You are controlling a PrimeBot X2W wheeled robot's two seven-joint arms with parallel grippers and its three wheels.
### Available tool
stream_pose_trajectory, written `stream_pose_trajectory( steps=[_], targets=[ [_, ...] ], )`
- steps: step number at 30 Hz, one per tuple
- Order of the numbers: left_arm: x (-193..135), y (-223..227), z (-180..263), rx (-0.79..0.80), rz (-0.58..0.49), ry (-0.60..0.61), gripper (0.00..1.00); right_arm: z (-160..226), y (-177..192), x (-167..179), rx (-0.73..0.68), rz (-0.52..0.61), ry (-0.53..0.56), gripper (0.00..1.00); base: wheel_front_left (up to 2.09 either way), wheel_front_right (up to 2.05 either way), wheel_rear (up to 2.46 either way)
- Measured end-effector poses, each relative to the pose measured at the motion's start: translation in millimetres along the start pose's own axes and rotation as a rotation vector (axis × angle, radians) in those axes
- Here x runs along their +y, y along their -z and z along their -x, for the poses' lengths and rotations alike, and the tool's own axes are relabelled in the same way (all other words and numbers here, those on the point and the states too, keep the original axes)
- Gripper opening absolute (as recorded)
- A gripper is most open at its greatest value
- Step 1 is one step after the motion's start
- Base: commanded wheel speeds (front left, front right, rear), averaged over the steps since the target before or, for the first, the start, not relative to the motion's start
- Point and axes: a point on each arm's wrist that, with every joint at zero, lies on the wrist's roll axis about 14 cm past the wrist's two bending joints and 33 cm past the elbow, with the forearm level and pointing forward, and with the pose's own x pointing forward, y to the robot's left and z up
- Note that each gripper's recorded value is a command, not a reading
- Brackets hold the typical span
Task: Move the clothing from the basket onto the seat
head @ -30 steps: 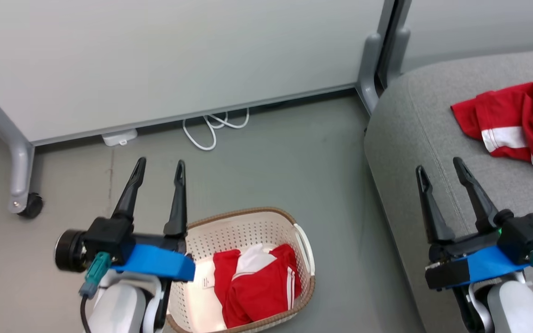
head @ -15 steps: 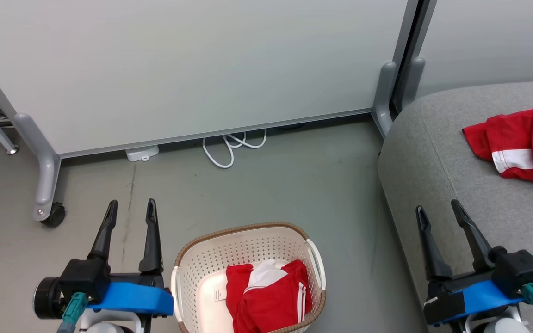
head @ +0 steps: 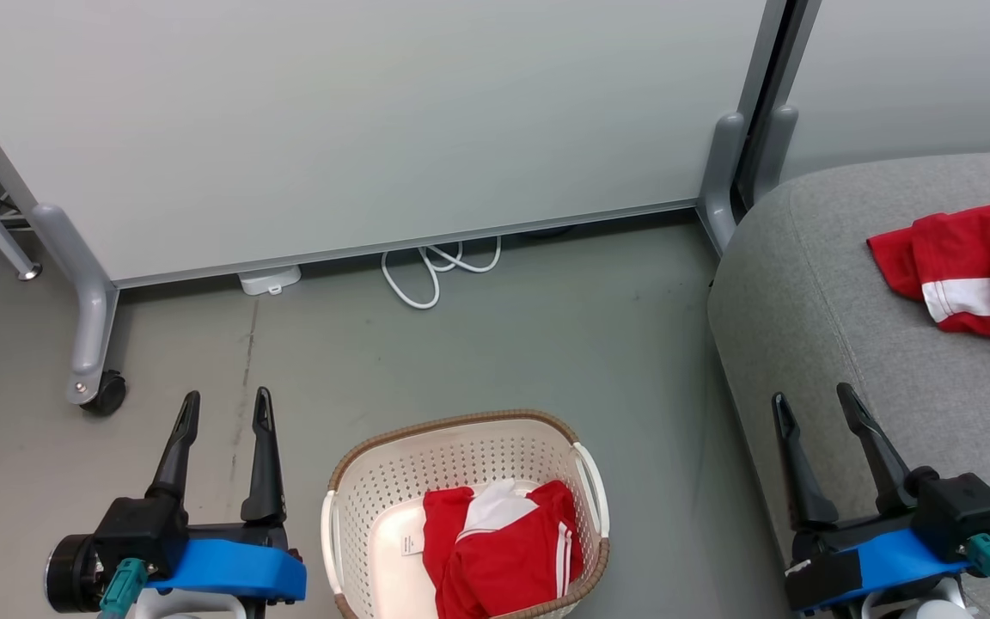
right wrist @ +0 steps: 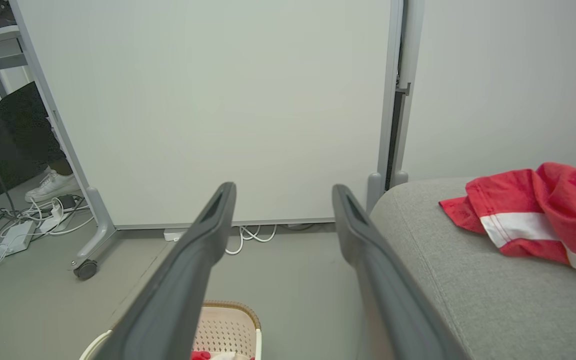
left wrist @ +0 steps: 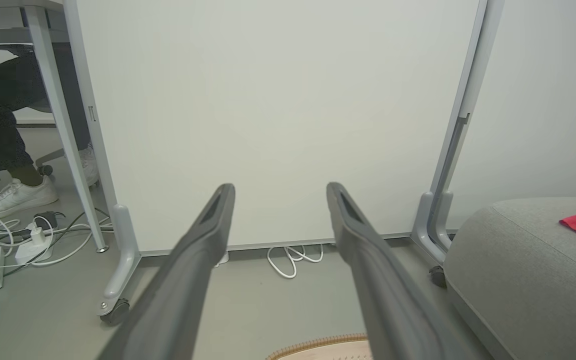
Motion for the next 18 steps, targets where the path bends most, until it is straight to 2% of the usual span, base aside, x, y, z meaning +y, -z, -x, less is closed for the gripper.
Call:
stream_pose_trajectory(
  steps=[8, 18],
  targets=[
    [-7.5, 6.9, -4.7, 0.020, -0.017, 0.032, 1.00, -1.4, 6.9, -1.1, 0.019, -0.003, 0.004, 1.00, 0.00, 0.00, 0.00],
    [-58.7, 29.7, -63.5, 0.071, -0.074, 0.242, 1.00, -30.7, 11.0, -7.9, 0.015, 0.004, 0.007, 1.00, 0.00, 0.00, 0.00]
  ],
)
